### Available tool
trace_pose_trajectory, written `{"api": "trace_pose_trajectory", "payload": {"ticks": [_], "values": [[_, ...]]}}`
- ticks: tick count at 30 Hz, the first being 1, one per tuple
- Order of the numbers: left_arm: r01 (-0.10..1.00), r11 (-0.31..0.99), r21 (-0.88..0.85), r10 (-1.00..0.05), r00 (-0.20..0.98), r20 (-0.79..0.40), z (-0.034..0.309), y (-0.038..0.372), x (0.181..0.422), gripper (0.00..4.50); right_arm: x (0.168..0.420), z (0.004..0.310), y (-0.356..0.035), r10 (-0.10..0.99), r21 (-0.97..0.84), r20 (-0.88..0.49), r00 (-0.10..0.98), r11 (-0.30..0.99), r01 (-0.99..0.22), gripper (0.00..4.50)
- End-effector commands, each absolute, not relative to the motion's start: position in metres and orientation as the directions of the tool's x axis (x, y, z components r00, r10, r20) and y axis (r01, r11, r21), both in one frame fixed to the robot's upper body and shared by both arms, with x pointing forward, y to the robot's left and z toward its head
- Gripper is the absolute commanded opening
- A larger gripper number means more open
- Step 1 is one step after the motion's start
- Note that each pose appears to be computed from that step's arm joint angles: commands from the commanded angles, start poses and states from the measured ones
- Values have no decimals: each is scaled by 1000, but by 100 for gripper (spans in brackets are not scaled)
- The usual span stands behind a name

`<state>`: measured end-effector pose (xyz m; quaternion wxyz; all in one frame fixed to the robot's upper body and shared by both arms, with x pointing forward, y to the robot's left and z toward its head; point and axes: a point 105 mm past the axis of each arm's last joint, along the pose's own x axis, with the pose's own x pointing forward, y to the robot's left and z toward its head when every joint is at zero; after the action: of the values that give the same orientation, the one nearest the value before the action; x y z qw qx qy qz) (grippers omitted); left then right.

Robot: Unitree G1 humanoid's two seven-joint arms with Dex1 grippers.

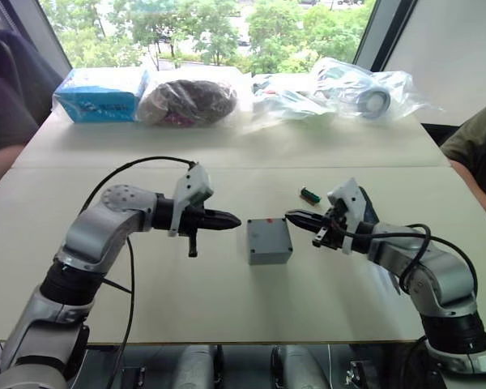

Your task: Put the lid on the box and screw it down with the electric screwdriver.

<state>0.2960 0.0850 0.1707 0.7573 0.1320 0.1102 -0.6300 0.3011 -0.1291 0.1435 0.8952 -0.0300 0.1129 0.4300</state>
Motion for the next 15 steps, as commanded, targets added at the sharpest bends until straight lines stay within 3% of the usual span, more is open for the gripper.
{"api": "trace_pose_trajectory", "payload": {"ticks": [1,15], "values": [[983,159,86,-928,179,-327,173,83,296,0,296,153,-127,779,19,-206,592,608,-794,5],[982,165,88,-927,185,-327,170,84,297,0,309,144,-129,745,-17,-215,631,644,-765,5]]}}
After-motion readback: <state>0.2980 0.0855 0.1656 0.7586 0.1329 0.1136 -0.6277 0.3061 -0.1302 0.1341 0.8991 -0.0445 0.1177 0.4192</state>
